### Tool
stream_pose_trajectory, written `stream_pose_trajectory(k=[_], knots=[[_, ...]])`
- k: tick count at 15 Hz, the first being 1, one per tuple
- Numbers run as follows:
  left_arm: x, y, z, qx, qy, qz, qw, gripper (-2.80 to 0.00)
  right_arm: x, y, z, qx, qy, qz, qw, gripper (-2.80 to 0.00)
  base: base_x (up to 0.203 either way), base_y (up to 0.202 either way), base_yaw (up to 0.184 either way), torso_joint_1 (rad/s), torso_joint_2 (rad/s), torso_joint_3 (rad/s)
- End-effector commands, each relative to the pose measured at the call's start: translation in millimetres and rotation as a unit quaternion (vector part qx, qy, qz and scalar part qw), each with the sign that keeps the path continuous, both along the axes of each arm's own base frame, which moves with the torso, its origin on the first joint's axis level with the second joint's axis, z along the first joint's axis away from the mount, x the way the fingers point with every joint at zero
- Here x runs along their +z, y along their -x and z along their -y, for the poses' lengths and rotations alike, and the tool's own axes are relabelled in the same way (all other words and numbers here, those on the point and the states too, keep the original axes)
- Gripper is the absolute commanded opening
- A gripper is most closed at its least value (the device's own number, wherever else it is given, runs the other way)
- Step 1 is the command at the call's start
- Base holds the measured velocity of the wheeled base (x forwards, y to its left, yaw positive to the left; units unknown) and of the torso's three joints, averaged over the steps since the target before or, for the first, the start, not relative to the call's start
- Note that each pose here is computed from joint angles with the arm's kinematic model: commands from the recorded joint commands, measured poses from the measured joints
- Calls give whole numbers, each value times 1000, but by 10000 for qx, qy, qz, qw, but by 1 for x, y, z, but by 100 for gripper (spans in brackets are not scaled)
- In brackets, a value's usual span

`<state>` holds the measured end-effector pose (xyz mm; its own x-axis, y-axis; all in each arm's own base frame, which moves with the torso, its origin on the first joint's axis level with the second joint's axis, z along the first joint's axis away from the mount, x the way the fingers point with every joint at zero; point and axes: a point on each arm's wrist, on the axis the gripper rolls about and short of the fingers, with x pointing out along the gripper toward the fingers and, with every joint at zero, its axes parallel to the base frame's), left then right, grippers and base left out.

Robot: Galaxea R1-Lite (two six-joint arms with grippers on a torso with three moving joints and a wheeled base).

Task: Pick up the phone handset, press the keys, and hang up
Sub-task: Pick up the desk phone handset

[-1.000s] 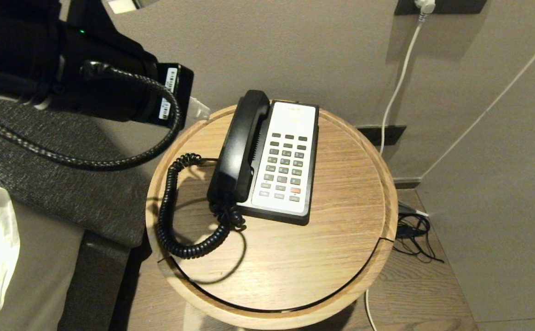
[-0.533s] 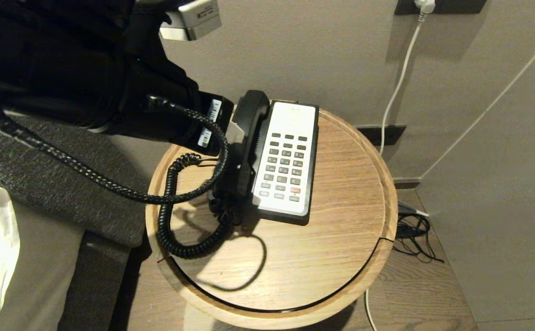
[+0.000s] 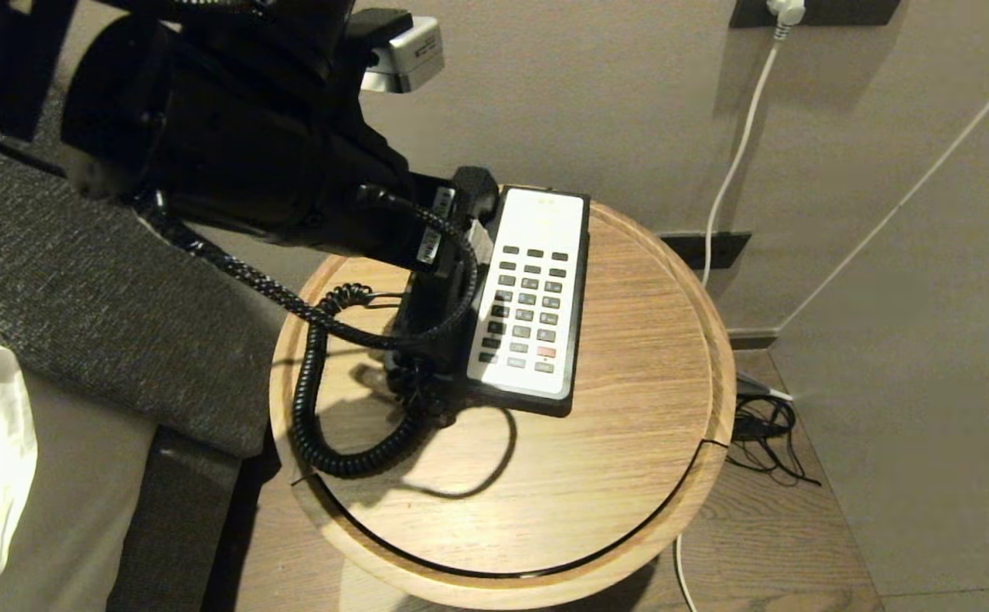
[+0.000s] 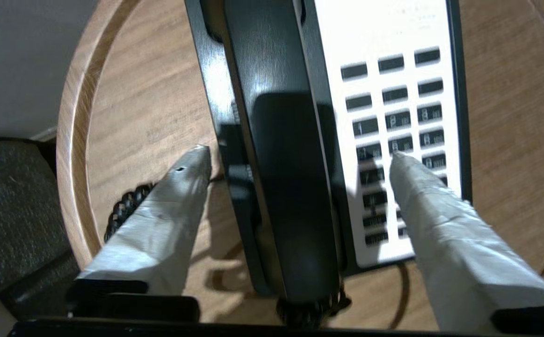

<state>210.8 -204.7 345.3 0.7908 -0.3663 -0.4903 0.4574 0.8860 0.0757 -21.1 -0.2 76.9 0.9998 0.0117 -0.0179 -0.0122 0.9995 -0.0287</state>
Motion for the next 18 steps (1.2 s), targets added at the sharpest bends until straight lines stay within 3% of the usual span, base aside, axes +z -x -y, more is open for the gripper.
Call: stream_pose_trajectory(k=[1,5,14,15,18], knots=[[-8,-10,9,99,-115,-43,9999,0,0,0,0,3,2,5,10000,-280,0,0,0,0,0,0],[-20,-23,10,333,-315,-143,9988,0,0,0,0,-4,9,5,10000,-280,0,0,0,0,0,0],[-26,-38,9,534,-335,-202,9978,0,0,0,0,3,2,5,10000,-280,0,0,0,0,0,0],[-26,-38,9,546,-330,-186,9978,-280,0,0,0,3,5,5,10000,-280,0,0,0,0,0,0],[-22,-38,9,494,-237,-154,9984,-280,0,0,0,3,2,5,10000,-280,0,0,0,0,0,0]])
